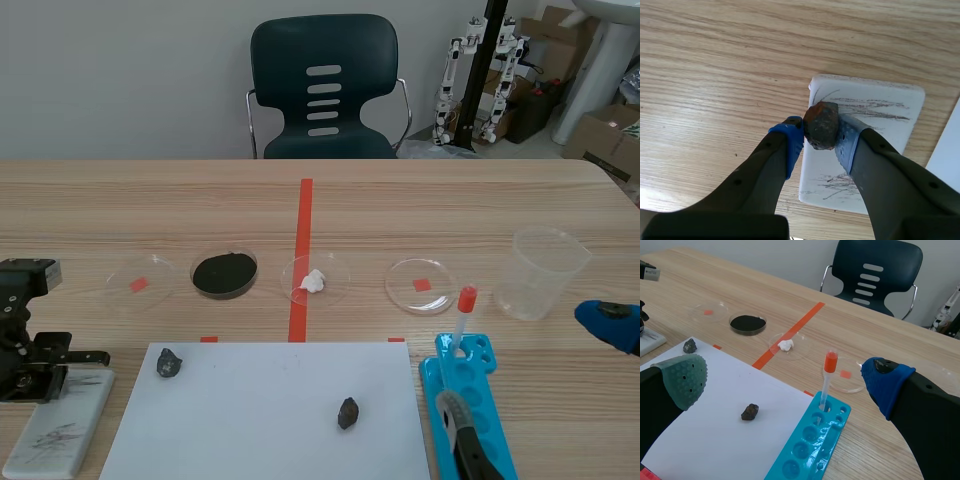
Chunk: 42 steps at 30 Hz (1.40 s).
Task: Rub the mineral on the streak plate
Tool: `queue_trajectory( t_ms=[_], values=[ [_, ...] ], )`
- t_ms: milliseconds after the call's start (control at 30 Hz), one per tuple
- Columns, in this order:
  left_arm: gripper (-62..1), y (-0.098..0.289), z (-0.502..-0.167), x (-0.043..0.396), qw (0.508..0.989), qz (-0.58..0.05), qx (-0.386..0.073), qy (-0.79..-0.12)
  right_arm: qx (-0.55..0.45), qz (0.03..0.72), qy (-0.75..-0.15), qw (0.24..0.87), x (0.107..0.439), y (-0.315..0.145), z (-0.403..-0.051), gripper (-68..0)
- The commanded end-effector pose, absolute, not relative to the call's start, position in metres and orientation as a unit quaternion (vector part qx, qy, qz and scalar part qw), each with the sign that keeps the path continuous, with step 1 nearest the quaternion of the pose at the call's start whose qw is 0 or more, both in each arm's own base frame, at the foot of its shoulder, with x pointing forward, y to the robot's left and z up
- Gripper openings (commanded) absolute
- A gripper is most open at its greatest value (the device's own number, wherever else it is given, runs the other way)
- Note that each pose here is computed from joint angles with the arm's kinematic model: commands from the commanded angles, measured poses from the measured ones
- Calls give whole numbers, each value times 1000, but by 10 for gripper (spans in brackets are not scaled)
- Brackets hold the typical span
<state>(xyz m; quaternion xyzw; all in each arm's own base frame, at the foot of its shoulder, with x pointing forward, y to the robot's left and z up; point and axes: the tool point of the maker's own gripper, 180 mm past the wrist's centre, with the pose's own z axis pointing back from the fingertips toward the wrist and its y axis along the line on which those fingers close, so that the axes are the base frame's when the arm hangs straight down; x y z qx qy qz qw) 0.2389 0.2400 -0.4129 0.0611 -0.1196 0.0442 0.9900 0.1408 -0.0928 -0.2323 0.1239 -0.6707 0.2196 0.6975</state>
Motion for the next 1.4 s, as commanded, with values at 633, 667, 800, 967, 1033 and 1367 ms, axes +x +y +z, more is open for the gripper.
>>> queue_trajectory(
  t_ms=[633,667,800,967,1033,1367],
  values=[
    [-539,206,-423,234,993,24,-6,-115,129,218,-679,689,142,-92,-226,-20],
    [-539,214,-423,233,993,27,14,-111,129,218,-679,689,142,-92,-226,-20],
    [-539,233,-422,229,992,28,69,-104,129,218,-679,689,142,-92,-226,-20],
    [-539,248,-419,230,987,37,110,-107,129,218,-679,689,142,-92,-226,-20],
    [-539,250,-419,230,987,36,116,-108,129,218,-679,689,142,-92,-226,-20],
    [-539,251,-418,230,986,42,118,-108,129,218,-679,689,142,-92,-226,-20]
  ],
)
